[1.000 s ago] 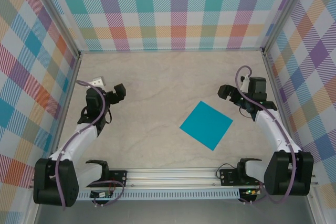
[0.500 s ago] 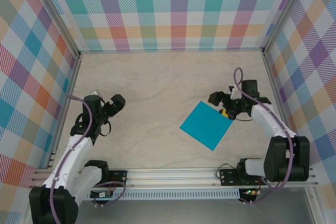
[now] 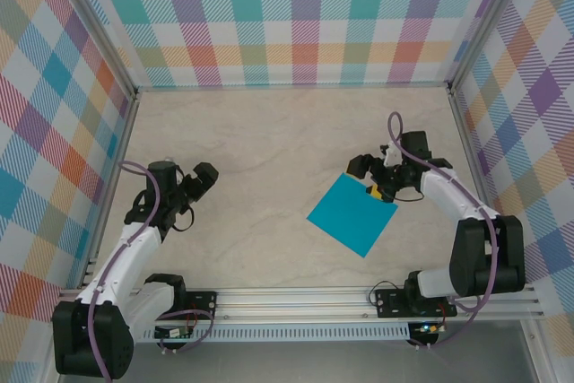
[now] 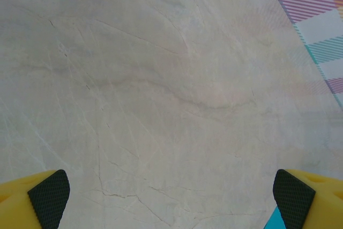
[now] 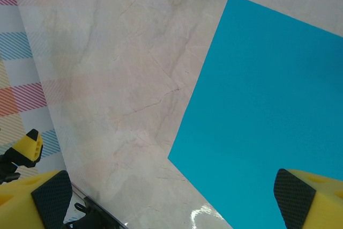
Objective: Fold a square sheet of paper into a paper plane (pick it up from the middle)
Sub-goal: Rotate the square sheet of paper at the center of the table.
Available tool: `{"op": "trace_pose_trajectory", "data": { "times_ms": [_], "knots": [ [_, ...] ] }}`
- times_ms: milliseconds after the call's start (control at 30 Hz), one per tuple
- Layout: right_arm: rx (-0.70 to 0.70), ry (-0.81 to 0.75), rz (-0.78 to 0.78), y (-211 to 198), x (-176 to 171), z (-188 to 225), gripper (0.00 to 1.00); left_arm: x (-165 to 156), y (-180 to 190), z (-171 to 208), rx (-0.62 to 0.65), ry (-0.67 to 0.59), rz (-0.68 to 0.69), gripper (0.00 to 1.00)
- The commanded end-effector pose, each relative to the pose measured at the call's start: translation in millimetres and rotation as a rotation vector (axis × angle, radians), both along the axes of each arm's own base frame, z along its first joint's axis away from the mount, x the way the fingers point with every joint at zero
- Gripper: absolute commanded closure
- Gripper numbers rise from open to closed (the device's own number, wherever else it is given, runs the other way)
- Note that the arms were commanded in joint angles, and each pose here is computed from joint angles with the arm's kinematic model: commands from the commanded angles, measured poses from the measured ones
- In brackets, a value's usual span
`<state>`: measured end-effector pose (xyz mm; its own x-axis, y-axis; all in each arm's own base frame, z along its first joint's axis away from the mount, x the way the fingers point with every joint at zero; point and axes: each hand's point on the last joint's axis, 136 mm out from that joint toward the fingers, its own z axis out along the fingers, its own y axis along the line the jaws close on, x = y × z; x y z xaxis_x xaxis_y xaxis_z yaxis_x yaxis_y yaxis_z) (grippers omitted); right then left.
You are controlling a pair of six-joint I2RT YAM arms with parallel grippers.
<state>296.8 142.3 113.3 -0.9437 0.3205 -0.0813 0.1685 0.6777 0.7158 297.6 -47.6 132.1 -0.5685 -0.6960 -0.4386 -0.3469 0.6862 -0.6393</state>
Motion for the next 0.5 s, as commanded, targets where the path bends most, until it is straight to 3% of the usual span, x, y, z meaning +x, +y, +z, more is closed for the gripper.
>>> {"op": "trace_pose_trajectory", "data": {
  "times_ms": [0, 233, 467],
  "knots": [
    [-0.014, 0.031, 0.009, 14.2, 5.0, -5.3, 0.01, 1.0, 6.3, 3.4, -0.002, -0.042, 0.033, 0.00],
    [-0.085, 0.064, 0.031, 31.6, 12.2, -17.4, 0.02, 12.7, -41.1, -3.2, -0.174, 0.014, -0.152, 0.00],
    [-0.153, 0.085, 0.039, 40.7, 11.2, -23.4, 0.04, 18.4, -97.7, -9.9, -0.057, 0.062, -0.321, 0.00]
  ]
}}
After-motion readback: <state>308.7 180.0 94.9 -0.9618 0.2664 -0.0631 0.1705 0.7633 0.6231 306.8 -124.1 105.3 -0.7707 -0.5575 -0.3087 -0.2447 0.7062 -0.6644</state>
